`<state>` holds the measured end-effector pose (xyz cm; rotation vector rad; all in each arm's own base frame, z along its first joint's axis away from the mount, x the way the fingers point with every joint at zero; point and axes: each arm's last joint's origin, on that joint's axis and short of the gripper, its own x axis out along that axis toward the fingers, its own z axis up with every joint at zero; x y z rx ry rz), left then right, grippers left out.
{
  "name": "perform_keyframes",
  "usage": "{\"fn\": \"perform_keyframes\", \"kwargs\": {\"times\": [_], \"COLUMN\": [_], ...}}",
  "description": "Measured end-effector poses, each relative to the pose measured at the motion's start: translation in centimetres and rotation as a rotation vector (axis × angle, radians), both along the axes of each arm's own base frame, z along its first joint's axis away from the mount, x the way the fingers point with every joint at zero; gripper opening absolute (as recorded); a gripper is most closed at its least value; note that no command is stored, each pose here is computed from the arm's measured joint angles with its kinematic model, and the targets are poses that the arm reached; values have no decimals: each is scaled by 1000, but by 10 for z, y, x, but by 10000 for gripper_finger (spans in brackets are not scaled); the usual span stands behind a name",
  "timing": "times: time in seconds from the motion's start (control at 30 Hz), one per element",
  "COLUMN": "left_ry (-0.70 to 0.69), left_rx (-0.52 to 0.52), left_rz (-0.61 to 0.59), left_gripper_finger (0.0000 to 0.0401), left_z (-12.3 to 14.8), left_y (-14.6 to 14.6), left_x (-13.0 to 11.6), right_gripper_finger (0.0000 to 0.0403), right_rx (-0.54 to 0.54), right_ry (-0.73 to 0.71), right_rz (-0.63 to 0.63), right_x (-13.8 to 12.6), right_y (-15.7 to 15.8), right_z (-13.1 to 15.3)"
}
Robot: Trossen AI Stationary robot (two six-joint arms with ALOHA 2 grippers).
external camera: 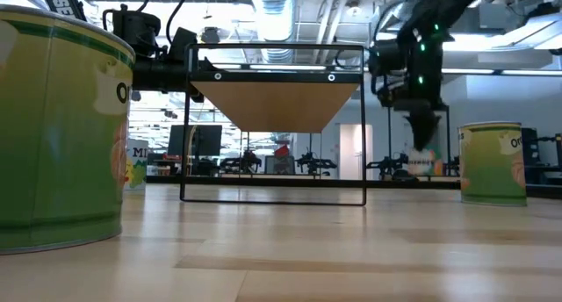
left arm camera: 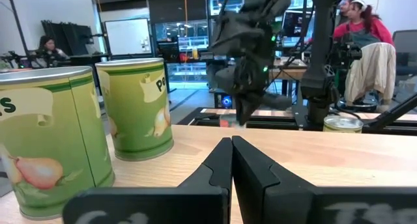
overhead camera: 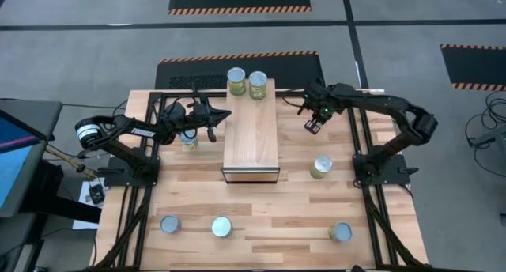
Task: Pick and place cans onto a shelf
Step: Put the small canned oranges on the shelf
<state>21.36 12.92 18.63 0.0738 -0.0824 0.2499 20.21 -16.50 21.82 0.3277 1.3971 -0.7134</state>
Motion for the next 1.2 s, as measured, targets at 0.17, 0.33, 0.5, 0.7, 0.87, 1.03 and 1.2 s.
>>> {"fn": "perform_keyframes", "kwargs": {"times": [0.17, 0.33, 0.5, 0.7, 0.87, 1.03, 1.2], "left_ry": [0, 0, 0, 0, 0, 3, 3], "left_rx": [0, 0, 0, 0, 0, -2, -3], "left_rz": [0, 0, 0, 1, 0, 1, 0], "left_gripper_finger": [0, 0, 0, 0, 0, 0, 0], "left_z": [0, 0, 0, 0, 1, 0, 0], "left_y": [0, 0, 0, 0, 0, 0, 0], "left_x": [0, 0, 0, 0, 0, 0, 1], "right_gripper_finger": [13, 12, 16, 10, 12, 12, 13], "right_rx": [5, -19, -114, -207, -210, -204, -177], "right_ry": [15, -25, -183, -356, -315, -234, -168], "right_rz": [49, 149, 272, 523, 682, 790, 818], "right_x": [13, 30, 46, 82, 124, 161, 177], "right_y": [15, 37, 57, 70, 67, 60, 50], "right_z": [39, 87, 142, 171, 157, 136, 125]}}
